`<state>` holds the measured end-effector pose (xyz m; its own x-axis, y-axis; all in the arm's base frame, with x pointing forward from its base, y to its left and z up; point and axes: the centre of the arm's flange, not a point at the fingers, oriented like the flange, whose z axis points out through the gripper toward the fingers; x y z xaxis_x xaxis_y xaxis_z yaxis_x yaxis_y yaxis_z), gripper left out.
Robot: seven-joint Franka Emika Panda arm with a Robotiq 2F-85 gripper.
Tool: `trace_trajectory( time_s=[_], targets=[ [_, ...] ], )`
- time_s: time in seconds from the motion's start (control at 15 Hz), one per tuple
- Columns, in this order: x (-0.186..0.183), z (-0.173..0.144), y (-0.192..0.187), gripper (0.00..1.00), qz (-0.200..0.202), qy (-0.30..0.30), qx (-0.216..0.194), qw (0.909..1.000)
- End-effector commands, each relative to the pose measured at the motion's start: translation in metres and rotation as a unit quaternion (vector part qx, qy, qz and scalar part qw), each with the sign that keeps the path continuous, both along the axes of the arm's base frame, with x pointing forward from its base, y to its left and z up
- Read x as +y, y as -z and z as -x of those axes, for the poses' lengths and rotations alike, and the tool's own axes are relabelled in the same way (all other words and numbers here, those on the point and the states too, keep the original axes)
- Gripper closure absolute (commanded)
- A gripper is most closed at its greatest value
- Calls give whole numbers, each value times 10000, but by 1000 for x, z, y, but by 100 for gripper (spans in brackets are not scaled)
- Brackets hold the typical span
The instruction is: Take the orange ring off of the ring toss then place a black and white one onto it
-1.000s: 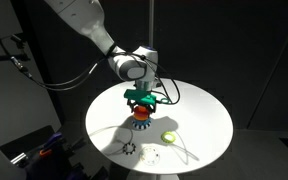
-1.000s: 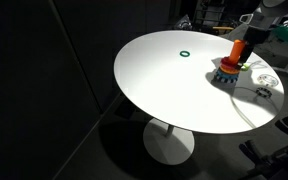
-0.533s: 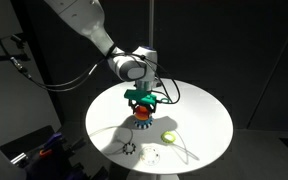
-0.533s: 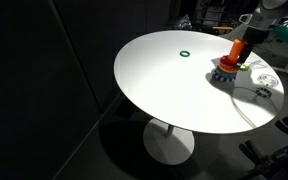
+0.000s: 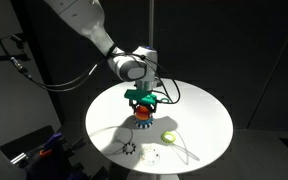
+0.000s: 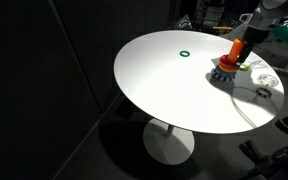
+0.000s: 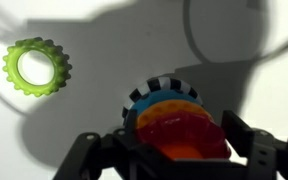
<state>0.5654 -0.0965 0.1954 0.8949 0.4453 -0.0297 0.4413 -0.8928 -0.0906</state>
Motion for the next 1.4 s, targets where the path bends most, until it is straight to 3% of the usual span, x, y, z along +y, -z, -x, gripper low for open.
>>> trace_trajectory(
  time_s=[0.0, 0.47, 1.33],
  targets=[
    [-1, 1, -9, 41, 116, 111, -80, 9998],
    [-2, 1, -24, 41, 114, 227, -128, 9996],
    [0, 1, -91, 41, 94, 331, -526, 9980]
  ],
)
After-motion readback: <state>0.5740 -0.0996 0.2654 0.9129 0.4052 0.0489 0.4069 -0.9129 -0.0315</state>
